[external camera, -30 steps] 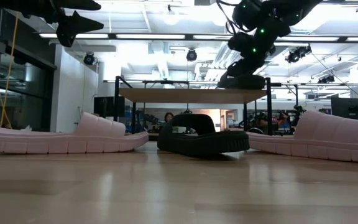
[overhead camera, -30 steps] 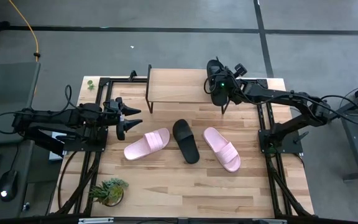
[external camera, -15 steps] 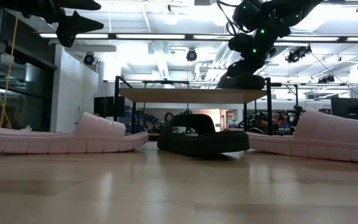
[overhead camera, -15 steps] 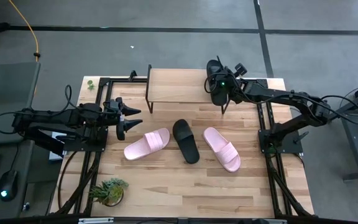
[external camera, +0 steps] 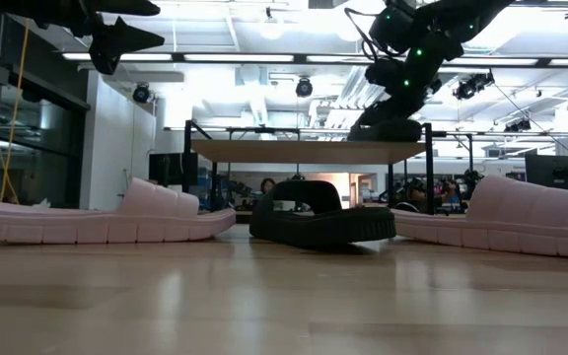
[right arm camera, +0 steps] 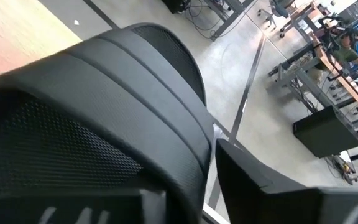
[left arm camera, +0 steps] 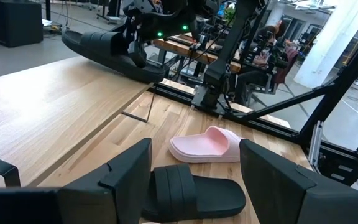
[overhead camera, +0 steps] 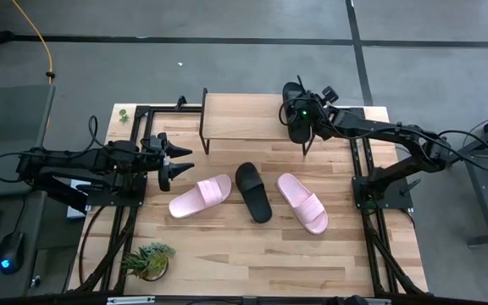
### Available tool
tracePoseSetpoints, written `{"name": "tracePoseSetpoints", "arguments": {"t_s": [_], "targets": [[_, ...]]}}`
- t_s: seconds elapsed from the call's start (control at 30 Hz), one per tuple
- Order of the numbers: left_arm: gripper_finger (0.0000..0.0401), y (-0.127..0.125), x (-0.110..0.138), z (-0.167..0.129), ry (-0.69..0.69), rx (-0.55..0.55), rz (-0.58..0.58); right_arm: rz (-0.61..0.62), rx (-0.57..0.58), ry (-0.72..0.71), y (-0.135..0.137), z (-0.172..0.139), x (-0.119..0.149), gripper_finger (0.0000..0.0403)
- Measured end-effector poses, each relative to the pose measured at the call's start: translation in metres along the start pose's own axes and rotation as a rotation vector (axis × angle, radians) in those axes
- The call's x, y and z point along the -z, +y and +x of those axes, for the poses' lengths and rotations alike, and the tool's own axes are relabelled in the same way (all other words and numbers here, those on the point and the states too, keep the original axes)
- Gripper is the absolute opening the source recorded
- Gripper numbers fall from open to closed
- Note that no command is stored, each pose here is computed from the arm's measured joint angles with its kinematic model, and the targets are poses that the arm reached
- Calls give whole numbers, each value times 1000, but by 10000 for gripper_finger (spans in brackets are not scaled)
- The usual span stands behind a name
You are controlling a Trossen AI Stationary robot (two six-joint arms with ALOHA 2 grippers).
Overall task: Pick and place slides into the shelf
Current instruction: Put the bottom black slide on the shelf
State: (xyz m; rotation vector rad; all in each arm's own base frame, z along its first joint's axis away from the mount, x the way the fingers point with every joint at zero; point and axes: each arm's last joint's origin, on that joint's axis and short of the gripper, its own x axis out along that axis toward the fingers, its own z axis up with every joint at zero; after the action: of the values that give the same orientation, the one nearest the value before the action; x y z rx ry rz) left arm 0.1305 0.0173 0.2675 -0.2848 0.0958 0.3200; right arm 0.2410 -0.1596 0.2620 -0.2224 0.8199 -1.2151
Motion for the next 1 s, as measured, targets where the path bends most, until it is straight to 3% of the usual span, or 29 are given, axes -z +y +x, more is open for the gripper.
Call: {"name": "tracePoseSetpoints", "arguments": {"t_s": [0.7, 1.0], "targets": [[225, 0, 0, 0, 0, 0, 0, 54, -106, -14, 4, 0, 0, 175], [225, 0, 0, 0, 0, 0, 0, 66, -142, -30, 4, -9, -1, 184]]}}
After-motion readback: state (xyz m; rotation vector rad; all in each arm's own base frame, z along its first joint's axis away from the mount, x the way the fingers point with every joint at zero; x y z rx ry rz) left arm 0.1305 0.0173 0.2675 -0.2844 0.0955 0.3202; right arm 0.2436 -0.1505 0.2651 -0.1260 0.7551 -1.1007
